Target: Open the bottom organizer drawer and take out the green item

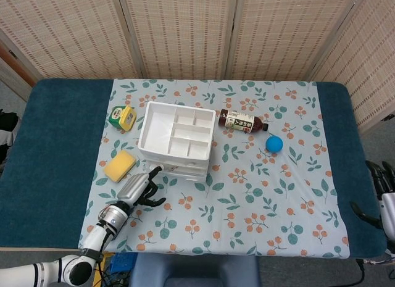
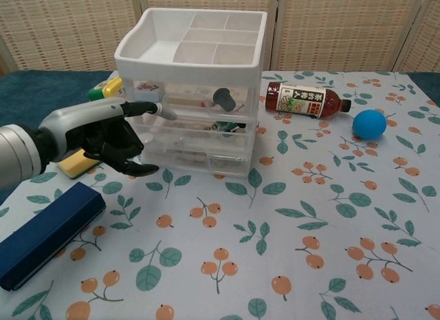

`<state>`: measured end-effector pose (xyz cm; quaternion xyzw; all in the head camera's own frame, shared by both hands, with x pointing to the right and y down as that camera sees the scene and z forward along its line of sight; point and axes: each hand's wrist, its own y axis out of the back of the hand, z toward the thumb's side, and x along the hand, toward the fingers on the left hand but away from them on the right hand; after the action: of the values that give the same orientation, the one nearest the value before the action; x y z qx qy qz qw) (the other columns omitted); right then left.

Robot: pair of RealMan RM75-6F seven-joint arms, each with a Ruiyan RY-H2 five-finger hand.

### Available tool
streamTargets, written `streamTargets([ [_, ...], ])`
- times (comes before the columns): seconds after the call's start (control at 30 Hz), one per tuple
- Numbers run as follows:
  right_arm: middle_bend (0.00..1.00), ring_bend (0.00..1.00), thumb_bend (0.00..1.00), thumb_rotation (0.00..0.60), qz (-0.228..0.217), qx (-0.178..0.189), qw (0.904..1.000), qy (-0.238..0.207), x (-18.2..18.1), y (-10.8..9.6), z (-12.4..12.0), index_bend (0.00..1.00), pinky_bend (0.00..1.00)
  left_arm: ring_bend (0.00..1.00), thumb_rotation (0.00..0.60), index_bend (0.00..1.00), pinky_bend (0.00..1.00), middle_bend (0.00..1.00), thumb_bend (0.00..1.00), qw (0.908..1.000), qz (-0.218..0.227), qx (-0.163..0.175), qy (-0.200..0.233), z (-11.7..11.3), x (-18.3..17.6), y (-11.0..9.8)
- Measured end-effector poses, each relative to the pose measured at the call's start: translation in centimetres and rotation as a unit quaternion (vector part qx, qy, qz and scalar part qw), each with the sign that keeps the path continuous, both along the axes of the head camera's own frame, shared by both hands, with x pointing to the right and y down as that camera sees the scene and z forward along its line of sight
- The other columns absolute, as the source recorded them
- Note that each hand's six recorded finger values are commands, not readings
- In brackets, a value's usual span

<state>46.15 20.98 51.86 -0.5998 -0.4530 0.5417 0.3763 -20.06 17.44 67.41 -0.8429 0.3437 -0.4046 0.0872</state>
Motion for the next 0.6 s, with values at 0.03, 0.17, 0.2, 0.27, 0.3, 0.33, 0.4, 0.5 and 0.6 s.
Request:
streamTargets([
  [0.03,0.11,0.07,0.23,0.6,0.001,0.0,1.0,0.0,0.1,0.0,0.0,0.02,0.15,1.0,0.6,0.15,1.0,0.93,0.26,1.0,0.005,0.002,-0.003,0.1,0.2,-0.1],
  [0.17,0.11,0.07,0.23,0.6,0.003,-0.001,1.0,0.0,0.3,0.1,0.1,0.02,0.15,1.0,0.6,0.18,1.0,0.94,0.26,0.9997,0.02,0.006,-0.015,0.4,0.8,-0.2],
  [0.2,0.11,0.07,0.23,0.6,0.004,-0.001,1.0,-0.001,0.3,0.1,0.1,0.02,0.15,1.0,0.6,0.2,1.0,0.94,0.26,0.9995,0.024,0.006,-0.018,0.5,0.9,-0.3],
  [0.27,0.11,0.07,0.23,0.6,0.005,-0.002,1.0,-0.001,0.4,0.2,0.2,0.02,0.15,1.0,0.6,0.22,1.0,0.94,0.26,0.9992,0.031,0.005,-0.023,0.7,1.2,-0.3],
  [0.3,0.11,0.07,0.23,0.6,0.006,-0.002,1.0,-0.002,0.4,0.2,0.2,0.02,0.15,1.0,0.6,0.23,1.0,0.94,0.26,0.9991,0.034,0.004,-0.026,0.9,1.2,-0.4],
  [0.33,0.11,0.07,0.23,0.6,0.006,-0.004,1.0,-0.002,0.5,0.2,0.3,0.02,0.15,1.0,0.6,0.24,1.0,0.94,0.26,0.9988,0.038,0.004,-0.029,1.0,1.2,-0.4],
  [0.4,0.11,0.07,0.23,0.6,0.007,-0.005,1.0,-0.003,0.5,0.2,0.4,0.02,0.15,1.0,0.6,0.27,1.0,0.94,0.26,0.9985,0.043,0.005,-0.034,1.1,1.3,-0.4],
  [0.5,0.11,0.07,0.23,0.6,0.006,-0.007,0.9999,-0.004,0.5,0.2,0.5,0.02,0.15,1.0,0.6,0.29,1.0,0.94,0.26,0.9983,0.044,0.008,-0.037,1.0,1.2,-0.3],
  [0.6,0.11,0.07,0.23,0.6,0.005,-0.007,0.9999,-0.005,0.4,0.1,0.7,0.02,0.15,1.0,0.6,0.3,1.0,0.94,0.26,0.9979,0.048,0.014,-0.042,0.8,1.1,-0.3],
])
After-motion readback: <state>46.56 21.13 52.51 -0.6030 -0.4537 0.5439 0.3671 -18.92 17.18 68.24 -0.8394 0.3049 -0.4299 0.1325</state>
